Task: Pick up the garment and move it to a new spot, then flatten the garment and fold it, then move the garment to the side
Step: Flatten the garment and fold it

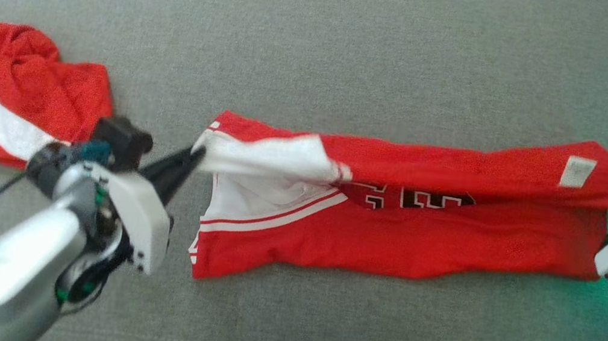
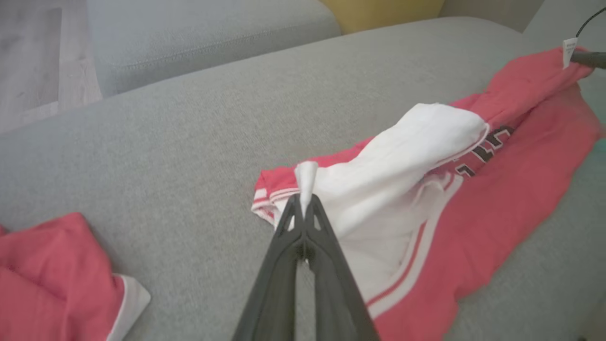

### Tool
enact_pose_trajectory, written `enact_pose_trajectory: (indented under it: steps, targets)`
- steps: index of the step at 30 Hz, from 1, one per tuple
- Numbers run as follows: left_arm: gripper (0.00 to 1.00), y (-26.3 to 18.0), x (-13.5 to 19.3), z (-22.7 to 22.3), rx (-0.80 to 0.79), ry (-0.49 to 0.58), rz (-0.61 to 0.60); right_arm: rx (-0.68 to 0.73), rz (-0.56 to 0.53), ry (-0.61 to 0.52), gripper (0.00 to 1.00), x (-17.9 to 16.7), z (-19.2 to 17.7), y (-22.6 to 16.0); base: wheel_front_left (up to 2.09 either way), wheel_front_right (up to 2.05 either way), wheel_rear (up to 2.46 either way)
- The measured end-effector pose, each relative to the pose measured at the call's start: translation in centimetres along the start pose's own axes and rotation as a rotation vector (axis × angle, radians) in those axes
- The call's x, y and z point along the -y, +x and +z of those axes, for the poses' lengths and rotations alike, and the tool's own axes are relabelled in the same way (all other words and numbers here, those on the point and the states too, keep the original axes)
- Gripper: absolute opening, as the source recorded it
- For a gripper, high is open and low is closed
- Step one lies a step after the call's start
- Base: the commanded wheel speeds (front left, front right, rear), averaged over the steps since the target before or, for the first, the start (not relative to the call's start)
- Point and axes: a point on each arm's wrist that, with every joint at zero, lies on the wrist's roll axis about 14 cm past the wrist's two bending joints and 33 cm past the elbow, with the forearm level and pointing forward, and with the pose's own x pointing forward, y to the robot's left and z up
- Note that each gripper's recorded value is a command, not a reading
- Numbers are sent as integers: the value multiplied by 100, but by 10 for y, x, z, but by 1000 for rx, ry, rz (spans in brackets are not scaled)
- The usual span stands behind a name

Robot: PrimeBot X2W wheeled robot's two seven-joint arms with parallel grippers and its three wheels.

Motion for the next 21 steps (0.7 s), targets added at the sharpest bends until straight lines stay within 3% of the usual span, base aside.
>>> enact_pose_trajectory:
  steps: [14, 15, 16, 17, 18, 19, 20, 21]
  targets:
    - [0, -28, 34, -37, -160, 15, -68, -163, -11, 7, 0, 12, -38, -30, 0, 0, 0]
    - [4, -29, 35, -40, -172, 18, -72, -171, -12, 10, 16, 13, -40, -31, 0, 0, 0]
    - [25, -30, 38, -42, -182, 20, -78, -180, -13, 12, 38, 13, -42, -33, 0, 0, 0]
    - [41, -31, 39, -45, -193, 16, -82, -187, -15, 13, 95, 14, -44, -34, 0, 0, 0]
    - [69, -32, 41, -48, -203, 12, -84, -194, -20, 13, 100, 15, -45, -36, 0, 0, 0]
    - [69, -34, 42, -52, -216, 10, -84, -200, -26, 15, 100, 18, -47, -38, 0, 0, 0]
    - [100, -35, 42, -55, -225, 8, -76, -197, -36, 17, 100, 21, -47, -39, 0, 0, 0]
    - [100, -36, 40, -59, -233, 12, -66, -189, -50, 14, 100, 25, -46, -40, 0, 0, 0]
